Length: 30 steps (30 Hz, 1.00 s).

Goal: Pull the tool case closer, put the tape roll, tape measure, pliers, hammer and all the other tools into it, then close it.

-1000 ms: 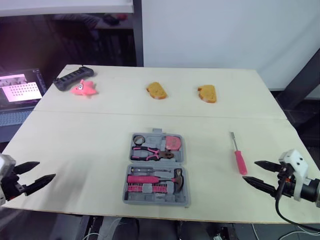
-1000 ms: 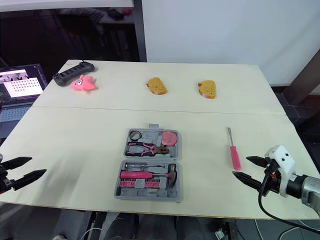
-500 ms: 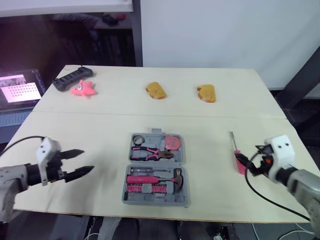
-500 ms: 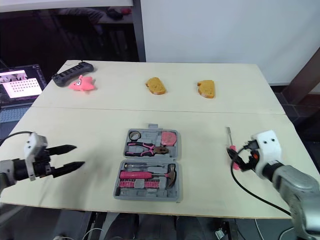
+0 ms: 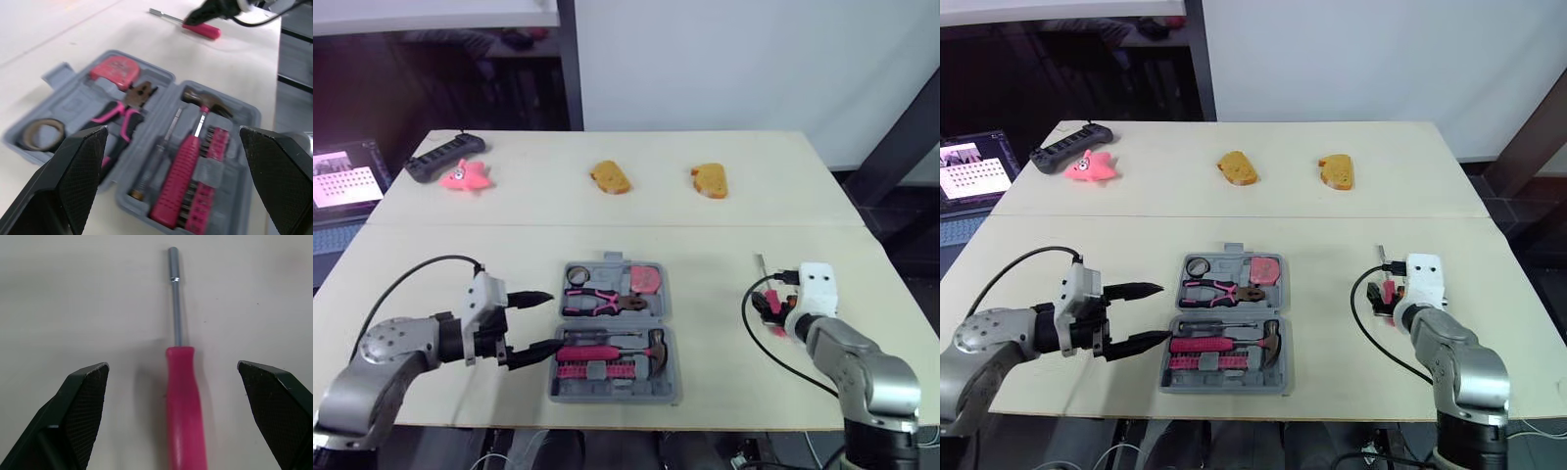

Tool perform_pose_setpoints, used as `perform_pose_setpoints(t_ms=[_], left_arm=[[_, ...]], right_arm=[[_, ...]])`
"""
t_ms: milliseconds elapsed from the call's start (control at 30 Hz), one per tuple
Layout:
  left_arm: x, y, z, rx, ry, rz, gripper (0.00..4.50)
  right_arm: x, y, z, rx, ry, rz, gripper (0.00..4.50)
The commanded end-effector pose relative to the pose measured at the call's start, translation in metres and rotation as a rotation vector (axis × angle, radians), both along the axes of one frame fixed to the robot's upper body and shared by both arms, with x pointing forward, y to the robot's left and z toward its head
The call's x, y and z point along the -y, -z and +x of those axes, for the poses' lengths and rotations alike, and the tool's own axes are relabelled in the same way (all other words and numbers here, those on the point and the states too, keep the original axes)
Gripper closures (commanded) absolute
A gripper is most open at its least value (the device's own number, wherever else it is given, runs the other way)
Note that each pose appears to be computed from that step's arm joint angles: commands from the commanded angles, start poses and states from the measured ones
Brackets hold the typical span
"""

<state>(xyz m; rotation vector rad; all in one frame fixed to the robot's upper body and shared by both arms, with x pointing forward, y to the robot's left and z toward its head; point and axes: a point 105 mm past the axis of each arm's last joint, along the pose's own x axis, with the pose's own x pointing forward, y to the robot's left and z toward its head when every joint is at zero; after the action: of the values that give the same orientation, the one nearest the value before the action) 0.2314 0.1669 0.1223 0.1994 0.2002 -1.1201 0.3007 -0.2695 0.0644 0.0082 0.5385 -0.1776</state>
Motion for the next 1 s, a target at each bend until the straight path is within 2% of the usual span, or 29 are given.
perform_pose_setpoints(t_ms=[33, 133, 200, 267, 433, 700, 900, 1000], left_arm=[[0.005, 0.000, -0.004, 0.032, 0.003, 0.022, 0.01], [0.007, 0.001, -0.006, 0.029, -0.002, 0.022, 0.01], [0.006, 0.004, -0.009, 0.025, -0.005, 0.036, 0.00], [0.004, 0.006, -0.011, 0.024, -0.010, 0.049, 0.00], [-0.003, 0.008, -0.011, 0.026, -0.040, 0.067, 0.00], [0.000, 0.007, -0.009, 0.025, -0.033, 0.048, 0.00], [-0.006, 0.007, -0.002, 0.024, -0.060, 0.037, 0.00], [-0.005, 0.011, -0.004, 0.007, -0.043, 0.045, 0.00]], right_arm=[[0.006, 0.006, 0.006, -0.021, 0.033, 0.006, 0.00], [0.002, 0.010, 0.011, -0.034, 0.011, 0.025, 0.00], [0.001, 0.012, 0.013, -0.041, 0.006, 0.023, 0.57], [0.001, 0.013, 0.015, -0.038, 0.004, 0.023, 1.27], [-0.003, 0.013, 0.019, -0.031, -0.019, 0.026, 3.89], [-0.015, -0.007, 0.021, 0.029, -0.095, 0.006, 3.96], [-0.060, -0.042, -0.010, 0.110, -0.260, 0.078, 3.96], [-0.101, -0.037, -0.027, 0.092, -0.296, 0.168, 3.96]])
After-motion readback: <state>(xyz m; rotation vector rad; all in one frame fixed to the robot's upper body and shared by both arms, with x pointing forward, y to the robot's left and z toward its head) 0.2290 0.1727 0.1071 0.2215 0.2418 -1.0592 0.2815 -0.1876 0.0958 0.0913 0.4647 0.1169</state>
